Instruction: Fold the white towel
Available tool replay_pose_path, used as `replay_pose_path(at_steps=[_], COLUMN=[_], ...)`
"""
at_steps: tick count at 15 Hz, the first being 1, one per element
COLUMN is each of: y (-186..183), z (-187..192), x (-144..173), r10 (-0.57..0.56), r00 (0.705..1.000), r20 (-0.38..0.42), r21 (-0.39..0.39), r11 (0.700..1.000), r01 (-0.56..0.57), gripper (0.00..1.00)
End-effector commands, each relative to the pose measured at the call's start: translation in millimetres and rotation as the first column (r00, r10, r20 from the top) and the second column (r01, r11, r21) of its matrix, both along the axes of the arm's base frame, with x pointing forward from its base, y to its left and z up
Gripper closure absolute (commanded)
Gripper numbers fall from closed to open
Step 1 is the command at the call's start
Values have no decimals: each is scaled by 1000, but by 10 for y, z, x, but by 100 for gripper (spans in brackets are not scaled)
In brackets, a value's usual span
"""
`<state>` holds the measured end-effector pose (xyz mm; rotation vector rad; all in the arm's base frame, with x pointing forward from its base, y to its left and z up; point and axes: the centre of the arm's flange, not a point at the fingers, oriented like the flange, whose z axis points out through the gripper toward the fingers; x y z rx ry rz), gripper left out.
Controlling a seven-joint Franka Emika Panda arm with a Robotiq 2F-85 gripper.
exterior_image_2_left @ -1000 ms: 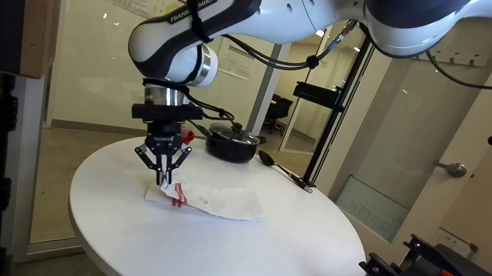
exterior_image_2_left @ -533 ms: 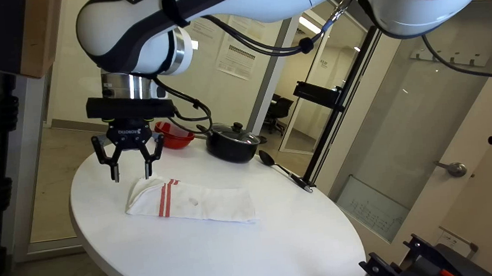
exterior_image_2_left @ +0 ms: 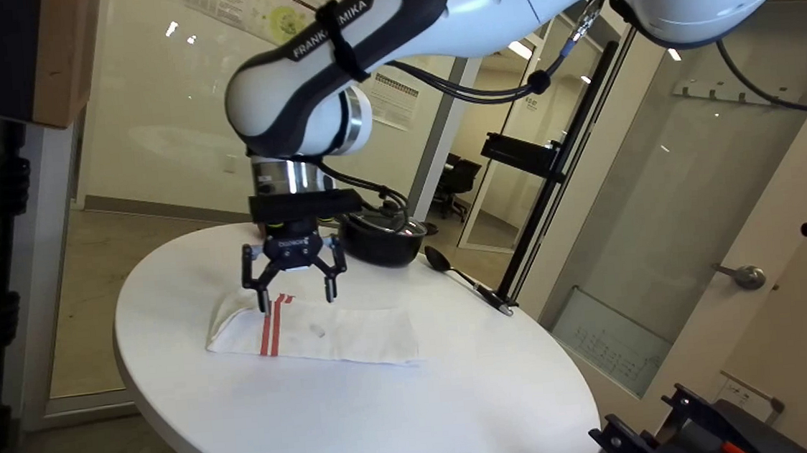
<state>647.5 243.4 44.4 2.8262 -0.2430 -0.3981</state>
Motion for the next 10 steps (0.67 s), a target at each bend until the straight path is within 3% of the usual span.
replay_pose_path(at_steps=[1,5,7,10], y=[-955,-1838,-2132,-2419], z=[100,-64,-101,-173], x=[-245,-345,-461,-625], r10=[-39,-112,-112,-68], r00=[995,981,980,995], r20=[-92,-156,-166,-77], r21=[-1,-35,-15,74], r11=[999,994,994,995], r01=[39,108,111,74], gripper=[0,0,0,0])
